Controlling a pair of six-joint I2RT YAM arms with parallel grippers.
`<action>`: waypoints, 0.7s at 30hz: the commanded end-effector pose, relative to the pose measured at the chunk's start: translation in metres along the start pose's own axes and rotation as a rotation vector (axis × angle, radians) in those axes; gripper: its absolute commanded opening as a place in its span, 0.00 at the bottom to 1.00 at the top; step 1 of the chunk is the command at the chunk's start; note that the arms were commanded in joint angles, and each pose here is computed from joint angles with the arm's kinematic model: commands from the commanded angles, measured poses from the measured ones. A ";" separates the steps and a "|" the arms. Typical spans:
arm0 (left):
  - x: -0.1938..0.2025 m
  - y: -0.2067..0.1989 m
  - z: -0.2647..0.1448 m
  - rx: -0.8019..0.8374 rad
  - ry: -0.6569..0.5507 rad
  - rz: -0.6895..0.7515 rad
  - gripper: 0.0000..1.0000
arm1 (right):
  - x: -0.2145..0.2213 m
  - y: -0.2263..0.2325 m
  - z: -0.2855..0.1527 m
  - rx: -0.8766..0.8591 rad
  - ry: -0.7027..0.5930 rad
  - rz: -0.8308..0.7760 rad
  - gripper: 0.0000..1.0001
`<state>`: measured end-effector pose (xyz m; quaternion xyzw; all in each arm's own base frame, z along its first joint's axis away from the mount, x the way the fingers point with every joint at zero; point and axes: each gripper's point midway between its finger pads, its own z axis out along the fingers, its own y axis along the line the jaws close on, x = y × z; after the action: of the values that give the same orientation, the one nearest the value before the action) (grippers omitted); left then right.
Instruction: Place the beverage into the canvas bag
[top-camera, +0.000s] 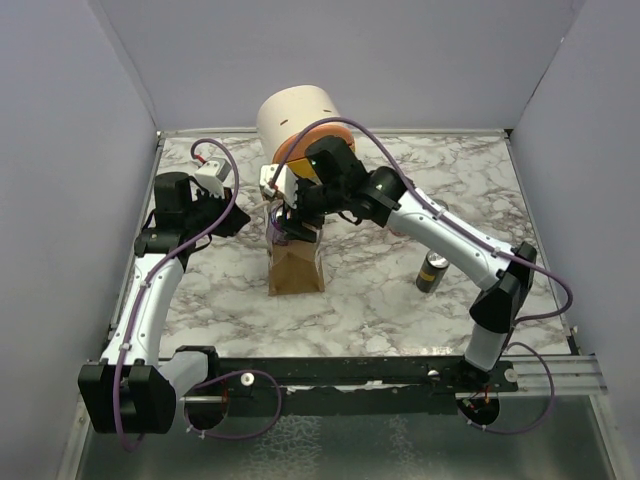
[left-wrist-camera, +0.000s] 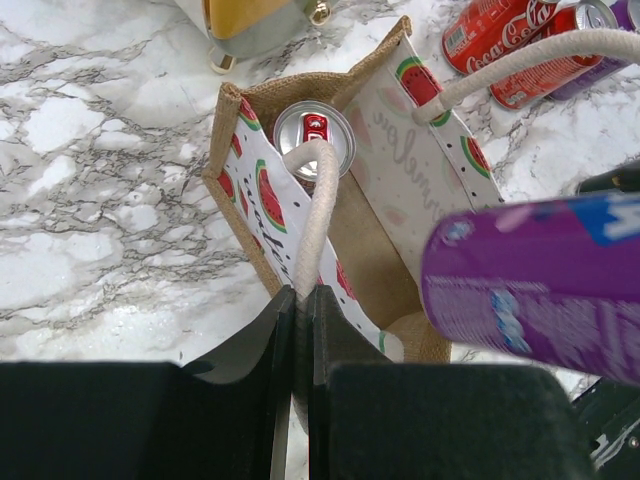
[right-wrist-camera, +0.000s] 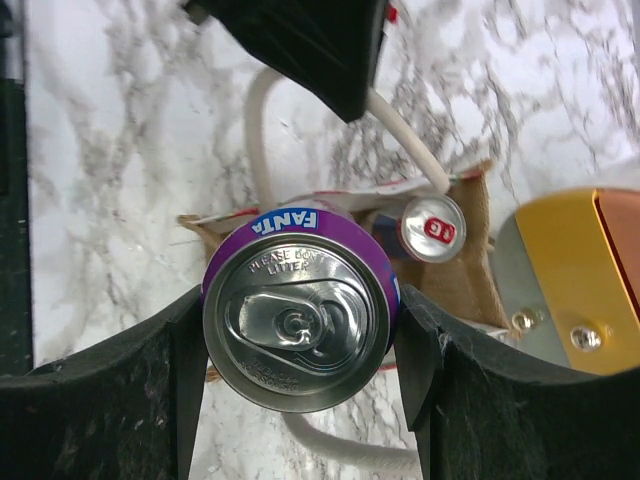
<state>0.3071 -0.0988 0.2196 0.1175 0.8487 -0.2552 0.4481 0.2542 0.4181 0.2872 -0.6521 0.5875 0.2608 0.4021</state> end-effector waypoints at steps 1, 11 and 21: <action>-0.004 0.002 -0.004 -0.025 -0.025 0.010 0.00 | -0.005 -0.047 0.006 0.217 0.001 0.013 0.30; 0.001 -0.001 -0.007 -0.015 -0.025 -0.003 0.00 | 0.032 -0.091 0.031 0.269 0.083 0.075 0.27; -0.001 -0.004 -0.008 -0.006 -0.032 -0.004 0.00 | 0.064 -0.083 0.044 0.189 0.160 0.102 0.27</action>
<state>0.3025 -0.0981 0.2214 0.1115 0.8472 -0.2544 0.4529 0.3489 0.4034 0.1953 -0.5979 0.7003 0.1580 0.3565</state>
